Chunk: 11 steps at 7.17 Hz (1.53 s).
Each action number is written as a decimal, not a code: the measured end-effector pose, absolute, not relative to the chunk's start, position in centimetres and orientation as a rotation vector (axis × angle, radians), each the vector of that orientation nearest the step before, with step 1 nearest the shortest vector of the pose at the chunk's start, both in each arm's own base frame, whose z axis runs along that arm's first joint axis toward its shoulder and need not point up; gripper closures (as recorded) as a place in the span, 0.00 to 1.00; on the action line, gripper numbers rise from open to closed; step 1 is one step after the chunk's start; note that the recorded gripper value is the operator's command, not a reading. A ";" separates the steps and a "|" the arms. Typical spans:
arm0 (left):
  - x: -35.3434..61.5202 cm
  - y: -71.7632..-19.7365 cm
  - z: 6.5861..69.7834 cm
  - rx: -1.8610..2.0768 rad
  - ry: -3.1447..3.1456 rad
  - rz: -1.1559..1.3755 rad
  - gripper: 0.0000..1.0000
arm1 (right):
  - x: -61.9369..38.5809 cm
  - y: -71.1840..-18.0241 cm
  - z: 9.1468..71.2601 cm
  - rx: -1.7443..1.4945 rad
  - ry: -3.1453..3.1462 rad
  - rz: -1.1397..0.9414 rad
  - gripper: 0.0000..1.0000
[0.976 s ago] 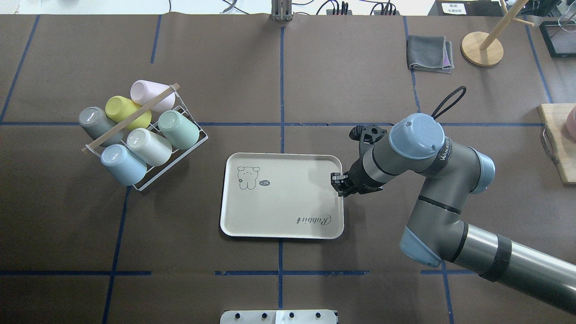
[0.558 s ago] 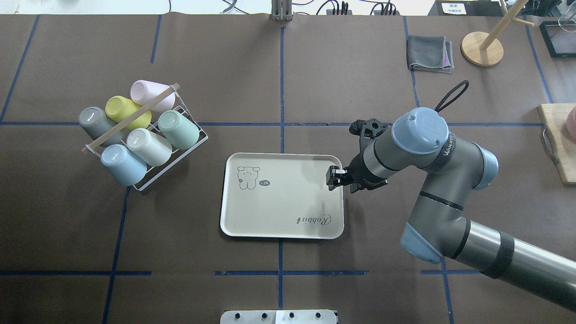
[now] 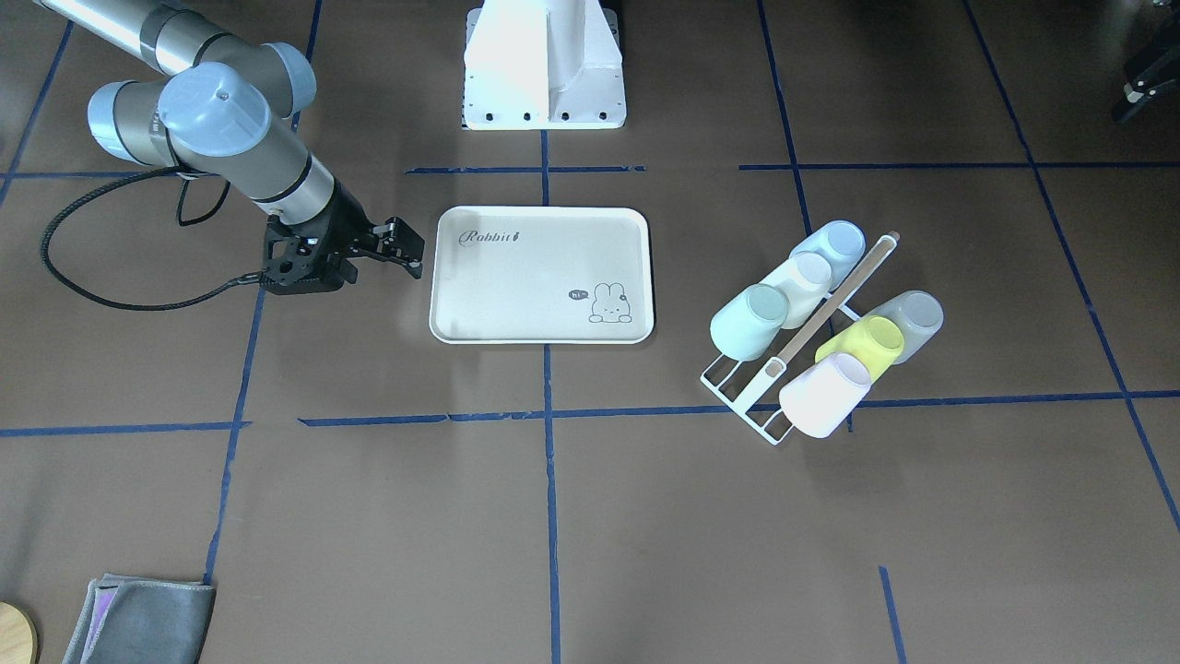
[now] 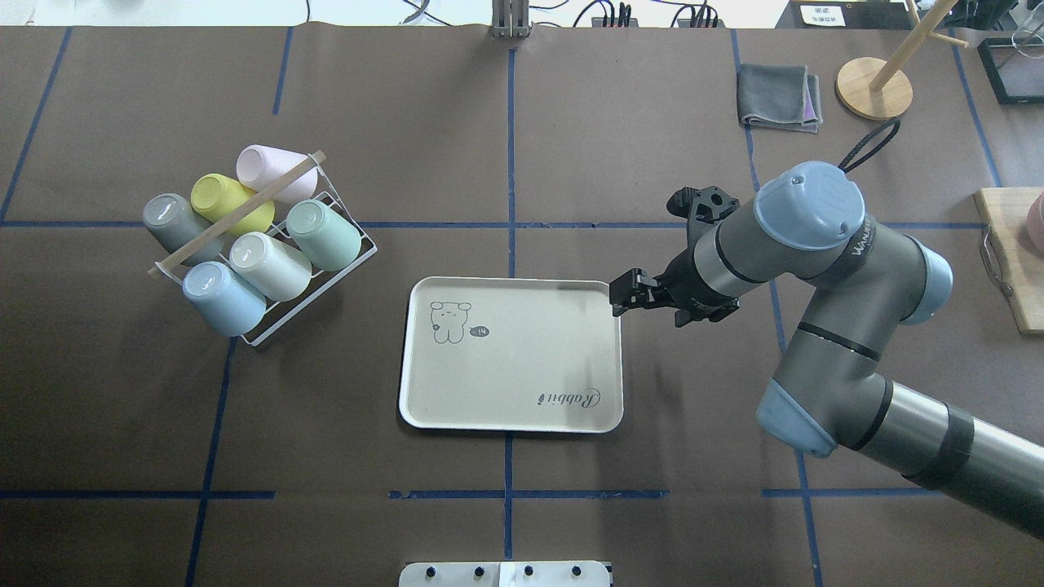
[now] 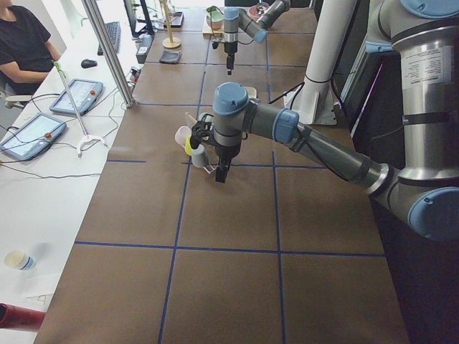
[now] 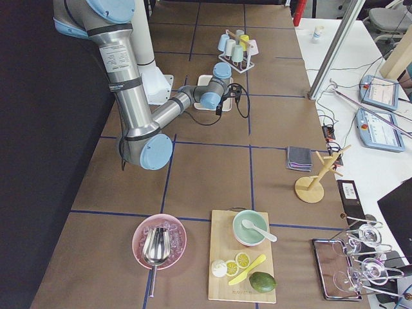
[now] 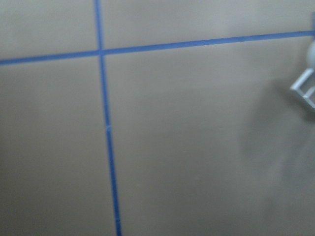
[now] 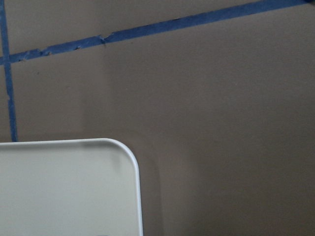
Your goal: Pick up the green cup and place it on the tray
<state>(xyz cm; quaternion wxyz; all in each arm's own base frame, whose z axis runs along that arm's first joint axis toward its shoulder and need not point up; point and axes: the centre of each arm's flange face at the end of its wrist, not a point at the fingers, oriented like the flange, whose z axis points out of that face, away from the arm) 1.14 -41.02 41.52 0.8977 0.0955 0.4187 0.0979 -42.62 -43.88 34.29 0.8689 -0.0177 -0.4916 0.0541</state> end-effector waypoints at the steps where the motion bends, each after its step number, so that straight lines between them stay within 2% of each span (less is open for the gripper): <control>1: 4.6 -41.5 38.7 0.221 0.884 0.290 0.00 | -41.6 -44.3 35.0 -0.038 -1.022 0.127 0.00; 4: 12.8 -42.8 28.1 0.310 0.965 0.424 0.00 | -36.1 -46.5 38.8 -0.031 -0.995 0.124 0.00; 5: 16.9 -43.2 25.2 0.317 0.990 0.486 0.07 | -34.1 -46.8 40.3 -0.014 -0.981 0.115 0.00; 6: 20.1 -43.3 22.9 0.348 0.978 0.536 0.01 | -32.0 -47.0 41.4 0.003 -0.970 0.115 0.00; 11: 34.7 -40.2 19.0 0.694 0.562 0.859 0.00 | -24.5 -45.9 46.1 0.041 -0.912 0.132 0.00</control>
